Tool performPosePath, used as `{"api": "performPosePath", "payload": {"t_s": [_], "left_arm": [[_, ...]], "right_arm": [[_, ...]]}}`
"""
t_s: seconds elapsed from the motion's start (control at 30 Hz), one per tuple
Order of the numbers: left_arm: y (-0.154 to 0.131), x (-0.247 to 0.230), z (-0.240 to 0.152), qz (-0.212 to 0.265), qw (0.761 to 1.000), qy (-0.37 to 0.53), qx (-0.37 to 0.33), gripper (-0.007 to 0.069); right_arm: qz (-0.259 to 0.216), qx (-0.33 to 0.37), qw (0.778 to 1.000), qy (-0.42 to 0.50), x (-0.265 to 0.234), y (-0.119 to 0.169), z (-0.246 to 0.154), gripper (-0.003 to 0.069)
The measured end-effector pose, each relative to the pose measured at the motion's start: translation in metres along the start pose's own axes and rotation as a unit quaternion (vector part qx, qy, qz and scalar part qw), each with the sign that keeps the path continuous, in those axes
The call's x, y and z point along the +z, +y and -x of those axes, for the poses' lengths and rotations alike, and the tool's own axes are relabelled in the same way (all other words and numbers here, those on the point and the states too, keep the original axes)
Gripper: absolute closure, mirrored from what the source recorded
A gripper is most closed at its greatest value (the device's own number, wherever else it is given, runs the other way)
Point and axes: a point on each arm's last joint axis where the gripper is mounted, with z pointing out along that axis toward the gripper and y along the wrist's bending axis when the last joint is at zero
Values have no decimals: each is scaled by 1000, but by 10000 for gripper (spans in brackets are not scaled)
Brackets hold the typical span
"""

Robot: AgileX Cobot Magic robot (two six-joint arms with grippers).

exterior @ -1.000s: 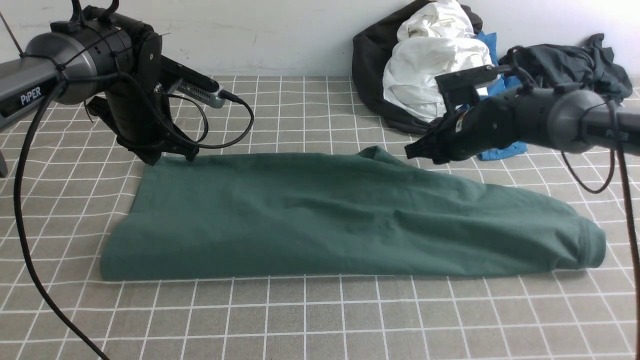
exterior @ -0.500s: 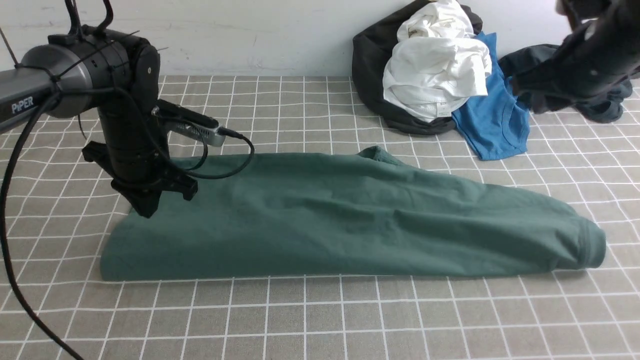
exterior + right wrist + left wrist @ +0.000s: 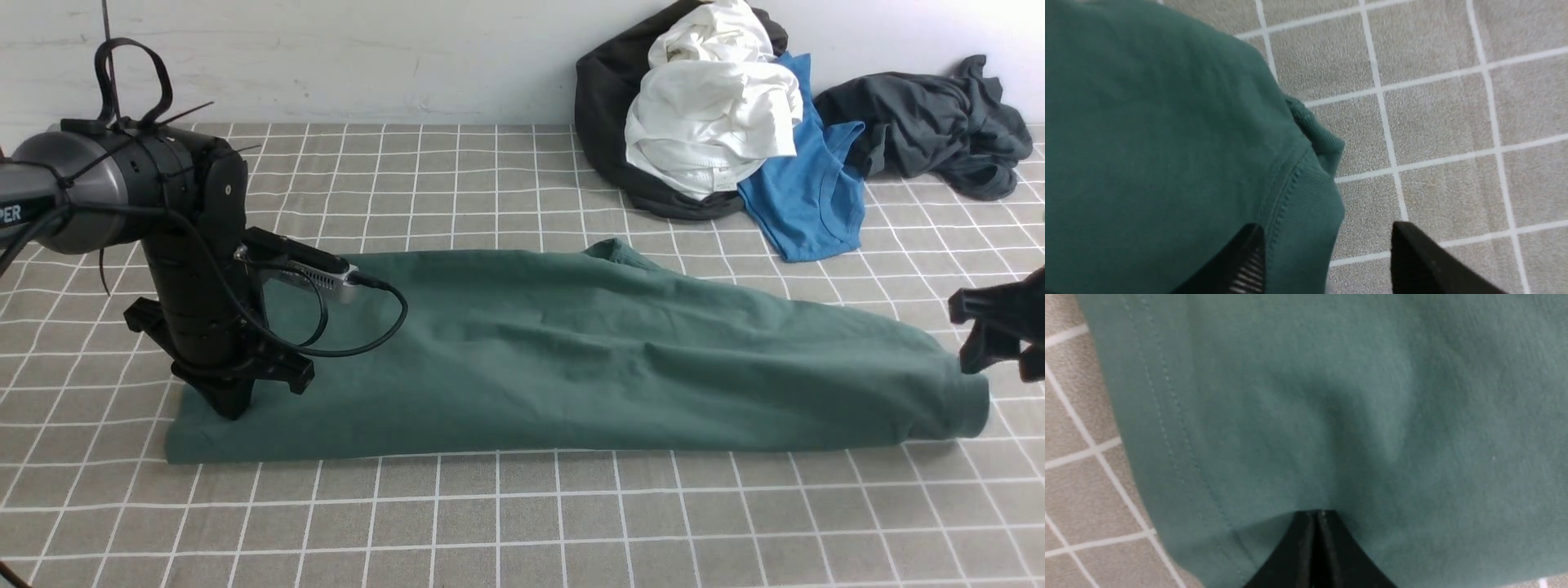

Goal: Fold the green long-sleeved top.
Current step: Use the right arm to clamp the right edge of the fabric

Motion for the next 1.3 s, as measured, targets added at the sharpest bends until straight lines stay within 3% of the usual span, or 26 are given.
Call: {"api": "performPosePath", "payload": {"t_s": [0.17, 0.5, 0.83, 1.1, 1.3], "left_arm": [[0, 1, 0, -1, 1000, 1, -1, 633], [0, 3, 0, -2, 1000, 3, -1, 633], [0, 3, 0, -2, 1000, 1, -1, 633], [0, 3, 1, 0, 1000, -4, 0, 633], [1, -12, 0, 4, 1000, -27, -1, 633]], "right_arm": [[6, 12, 1000, 28, 35, -1, -2, 116], [43, 1, 999, 33, 49, 5, -3, 134], [50, -27, 998, 32, 50, 16, -3, 329], [41, -60, 997, 35, 45, 21, 5, 593], [-28, -100, 994, 20, 14, 13, 22, 615]]}}
